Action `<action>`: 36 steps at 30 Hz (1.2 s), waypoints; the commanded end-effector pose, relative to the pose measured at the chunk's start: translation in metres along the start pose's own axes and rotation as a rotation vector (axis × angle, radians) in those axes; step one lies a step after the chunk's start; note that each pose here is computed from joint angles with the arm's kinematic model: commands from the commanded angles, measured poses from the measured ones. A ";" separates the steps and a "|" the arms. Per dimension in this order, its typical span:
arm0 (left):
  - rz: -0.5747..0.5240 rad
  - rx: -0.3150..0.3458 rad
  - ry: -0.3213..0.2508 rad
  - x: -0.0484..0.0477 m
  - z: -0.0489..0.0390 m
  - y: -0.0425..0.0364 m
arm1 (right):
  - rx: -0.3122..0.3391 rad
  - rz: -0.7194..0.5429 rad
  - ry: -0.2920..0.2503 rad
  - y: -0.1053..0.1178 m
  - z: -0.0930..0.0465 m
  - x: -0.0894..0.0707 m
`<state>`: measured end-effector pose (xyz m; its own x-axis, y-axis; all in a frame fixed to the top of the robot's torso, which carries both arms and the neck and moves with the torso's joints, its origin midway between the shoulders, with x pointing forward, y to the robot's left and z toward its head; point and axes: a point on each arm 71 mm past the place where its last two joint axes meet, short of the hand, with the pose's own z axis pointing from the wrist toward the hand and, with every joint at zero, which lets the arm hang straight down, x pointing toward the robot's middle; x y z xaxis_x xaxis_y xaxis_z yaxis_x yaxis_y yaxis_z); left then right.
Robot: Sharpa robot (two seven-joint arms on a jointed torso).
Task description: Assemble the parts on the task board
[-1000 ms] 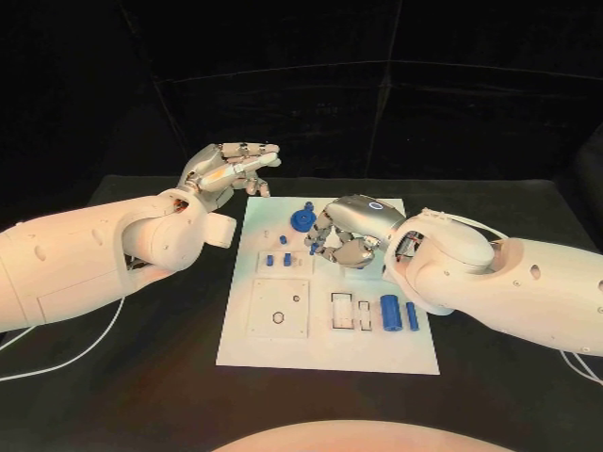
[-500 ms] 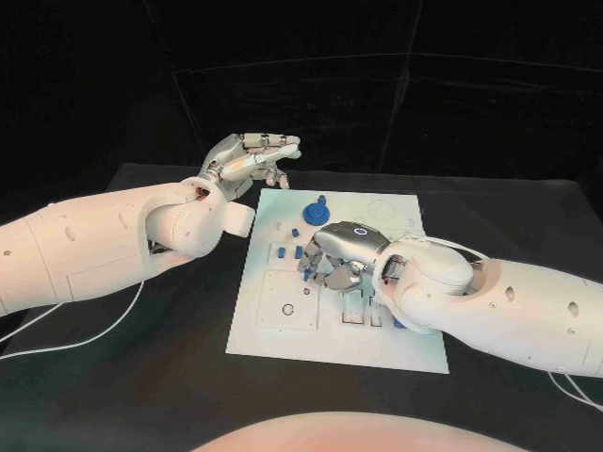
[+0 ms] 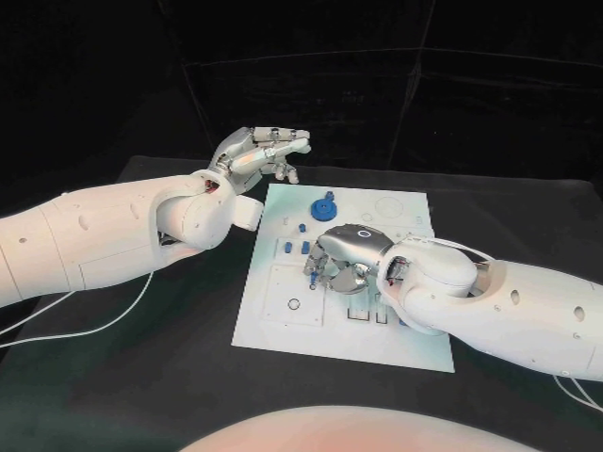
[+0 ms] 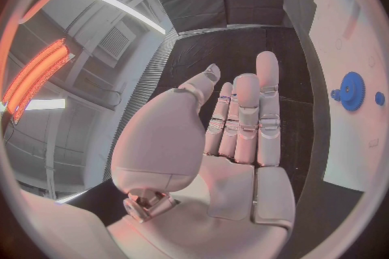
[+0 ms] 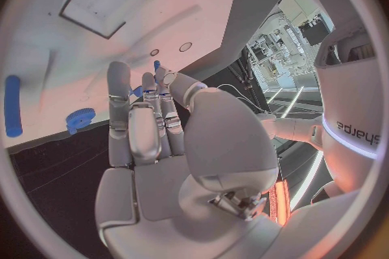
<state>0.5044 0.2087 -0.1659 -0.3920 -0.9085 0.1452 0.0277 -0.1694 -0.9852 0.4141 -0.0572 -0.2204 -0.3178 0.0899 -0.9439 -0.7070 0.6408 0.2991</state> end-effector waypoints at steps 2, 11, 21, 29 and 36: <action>-0.005 0.005 0.004 0.0000 0.0003 -0.0014 | 0.000 -0.016 0.029 0.000 0.000 0.002; -0.005 0.004 0.006 0.0002 0.0004 -0.0013 | 0.002 -0.015 0.039 0.001 0.002 0.004; -0.005 0.004 0.005 -0.0004 0.0001 -0.0014 | 0.012 -0.019 0.052 -0.002 0.003 0.006; -0.006 0.003 0.007 0.0000 0.0001 -0.0013 | 0.018 -0.032 0.057 -0.003 0.005 0.008; -0.006 0.002 0.007 -0.0003 0.0001 -0.0013 | 0.019 -0.040 0.067 -0.001 0.006 0.011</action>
<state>0.5045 0.2096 -0.1661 -0.3908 -0.9090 0.1451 0.0252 -0.1682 -0.9854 0.4160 -0.0524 -0.2304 -0.3344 0.0379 -0.9417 -0.7043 0.6539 0.2764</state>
